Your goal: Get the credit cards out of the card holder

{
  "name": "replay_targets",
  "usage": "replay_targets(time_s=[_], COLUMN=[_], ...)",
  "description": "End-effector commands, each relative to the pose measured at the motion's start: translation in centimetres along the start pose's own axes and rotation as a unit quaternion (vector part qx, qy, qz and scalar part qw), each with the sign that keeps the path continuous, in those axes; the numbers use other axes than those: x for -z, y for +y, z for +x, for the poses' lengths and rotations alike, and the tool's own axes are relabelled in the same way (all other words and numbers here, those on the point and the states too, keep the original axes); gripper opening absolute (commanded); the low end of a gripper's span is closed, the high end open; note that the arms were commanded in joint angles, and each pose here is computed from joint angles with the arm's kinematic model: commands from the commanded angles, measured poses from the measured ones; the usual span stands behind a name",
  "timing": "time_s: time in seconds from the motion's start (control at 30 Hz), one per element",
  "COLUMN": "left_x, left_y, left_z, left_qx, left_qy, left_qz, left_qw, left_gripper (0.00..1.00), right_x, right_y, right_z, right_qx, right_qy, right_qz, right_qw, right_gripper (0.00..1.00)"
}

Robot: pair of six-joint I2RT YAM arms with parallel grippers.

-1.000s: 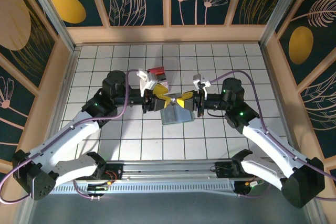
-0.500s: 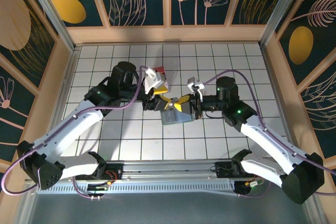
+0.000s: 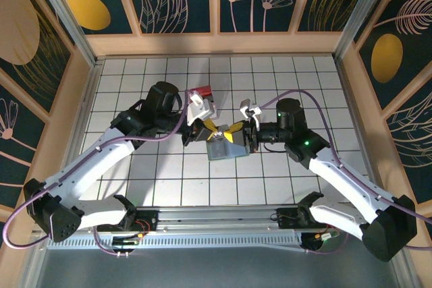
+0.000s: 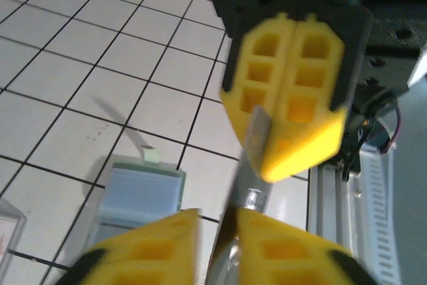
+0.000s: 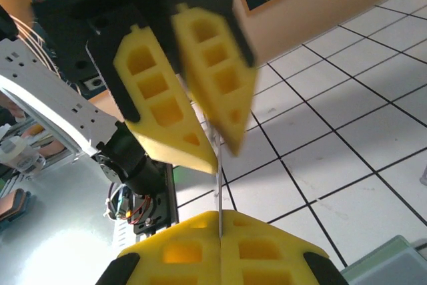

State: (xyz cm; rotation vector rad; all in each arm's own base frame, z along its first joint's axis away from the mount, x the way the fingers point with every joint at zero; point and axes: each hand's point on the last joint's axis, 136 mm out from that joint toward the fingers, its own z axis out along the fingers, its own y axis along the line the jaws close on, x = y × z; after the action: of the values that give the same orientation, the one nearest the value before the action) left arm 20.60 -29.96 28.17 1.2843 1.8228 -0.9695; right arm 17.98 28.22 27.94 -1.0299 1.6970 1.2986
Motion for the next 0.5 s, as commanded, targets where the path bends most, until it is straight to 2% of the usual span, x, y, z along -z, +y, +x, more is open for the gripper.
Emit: replay_targets(time_s=[0.0, 0.07, 0.1, 0.17, 0.2, 0.33, 0.47], left_x=[0.2, 0.3, 0.3, 0.5, 0.6, 0.8, 0.2], left_y=[1.0, 1.6, 1.9, 3.2, 3.8, 5.6, 7.4], left_z=[0.1, -0.2, -0.3, -0.5, -0.5, -0.3, 0.4], left_qx=[-0.001, 0.002, 0.003, 0.008, 0.008, -0.016, -0.055], left_qy=[-0.005, -0.011, -0.015, -0.022, -0.024, -0.016, 0.015], left_qz=[-0.029, -0.045, -0.055, -0.091, -0.109, -0.159, -0.188], left_qw=[1.000, 0.999, 0.998, 0.996, 0.994, 0.987, 0.981], left_gripper=[0.04, 0.00, 0.00, 0.00, 0.00, 0.00, 0.00], right_x=[0.2, 0.3, 0.4, 0.7, 1.0, 2.4, 4.4], right_y=[0.8, 0.0, -0.3, -1.5, -2.1, -4.7, -7.0], right_z=[-1.5, -1.8, -1.9, -2.3, -2.4, -3.2, -4.2], right_qx=[0.026, 0.023, 0.021, 0.015, 0.011, -0.008, -0.034], right_qy=[-0.015, -0.020, -0.022, -0.032, -0.036, -0.062, -0.099], right_qz=[-0.006, 0.018, 0.030, 0.069, 0.087, 0.169, 0.243], right_qw=[1.000, 0.999, 0.999, 0.997, 0.995, 0.984, 0.964], right_gripper=[0.00, 0.02, 0.09, 0.31, 0.37, 0.42, 0.45])
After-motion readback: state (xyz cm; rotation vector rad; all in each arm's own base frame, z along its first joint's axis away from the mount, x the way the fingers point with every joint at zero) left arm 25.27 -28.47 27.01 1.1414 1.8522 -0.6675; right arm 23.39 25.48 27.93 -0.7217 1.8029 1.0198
